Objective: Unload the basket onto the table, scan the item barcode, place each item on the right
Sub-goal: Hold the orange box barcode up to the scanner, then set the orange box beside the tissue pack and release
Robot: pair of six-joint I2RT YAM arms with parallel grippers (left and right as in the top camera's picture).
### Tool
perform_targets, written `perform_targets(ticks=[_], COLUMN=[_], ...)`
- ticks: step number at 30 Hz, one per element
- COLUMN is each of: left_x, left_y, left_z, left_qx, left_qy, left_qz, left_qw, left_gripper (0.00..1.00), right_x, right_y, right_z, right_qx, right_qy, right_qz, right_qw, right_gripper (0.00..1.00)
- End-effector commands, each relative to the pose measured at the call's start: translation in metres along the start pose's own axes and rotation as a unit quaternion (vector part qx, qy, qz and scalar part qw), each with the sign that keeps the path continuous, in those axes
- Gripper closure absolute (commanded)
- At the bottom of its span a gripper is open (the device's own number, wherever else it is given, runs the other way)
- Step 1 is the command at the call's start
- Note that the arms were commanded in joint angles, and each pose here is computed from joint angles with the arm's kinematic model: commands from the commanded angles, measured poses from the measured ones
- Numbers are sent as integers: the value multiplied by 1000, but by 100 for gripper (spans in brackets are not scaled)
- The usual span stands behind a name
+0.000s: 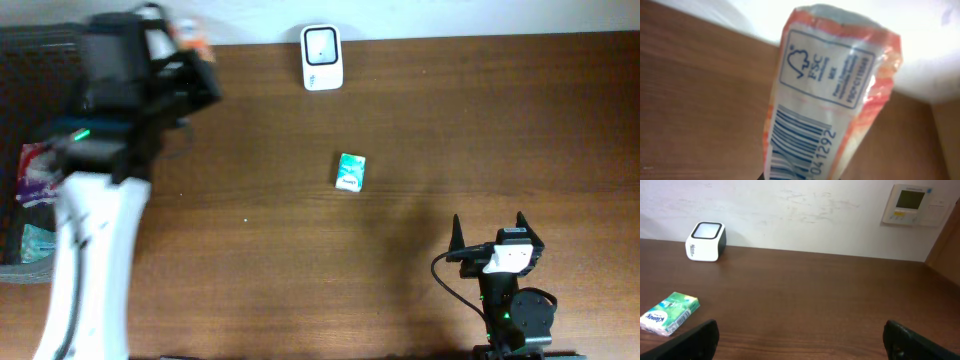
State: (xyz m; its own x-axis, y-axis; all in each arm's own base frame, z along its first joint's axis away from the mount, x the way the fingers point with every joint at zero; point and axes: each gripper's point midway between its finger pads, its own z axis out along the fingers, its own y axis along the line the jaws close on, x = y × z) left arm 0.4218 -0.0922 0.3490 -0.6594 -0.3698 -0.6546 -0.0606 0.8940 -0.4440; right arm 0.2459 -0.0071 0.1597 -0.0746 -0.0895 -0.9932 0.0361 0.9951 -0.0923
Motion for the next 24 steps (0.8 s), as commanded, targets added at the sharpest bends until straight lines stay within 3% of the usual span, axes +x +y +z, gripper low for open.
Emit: perform_targets(ticks=[1,8,11,12,13,17,21,24], left_x=[68,220,256,263,269,271,255,216], left_y=[-26,-9,10,15,20,23,14,-6], left_z=[75,172,194,199,203,205,197,178], left_qx=[-12,-119,-166,-177,-189,-198,-194,-186], left_qy=[109,299,328,333,337,337,336,317], left_qz=[64,146,176,184,191,197,204,195], left_qw=[992,936,913,908,902,899,899,909], left_gripper=[100,100,100,96,80,61,50,44], right_x=[3,3,3,3,3,3,3,3], right_y=[-2,-2,-2,-2,-2,-2,-2,-2], right_z=[0,0,0,0,0,0,0,0], right_qx=[7,7,7,7,7,7,7,7], right_qy=[2,2,2,2,2,2,2,2], right_qz=[-2,-2,-2,-2,-2,-2,-2,-2], right_qw=[1000,1000,1000,1000,1000,1000,1000,1000], right_gripper=[1,2,2,2,1,2,2,1])
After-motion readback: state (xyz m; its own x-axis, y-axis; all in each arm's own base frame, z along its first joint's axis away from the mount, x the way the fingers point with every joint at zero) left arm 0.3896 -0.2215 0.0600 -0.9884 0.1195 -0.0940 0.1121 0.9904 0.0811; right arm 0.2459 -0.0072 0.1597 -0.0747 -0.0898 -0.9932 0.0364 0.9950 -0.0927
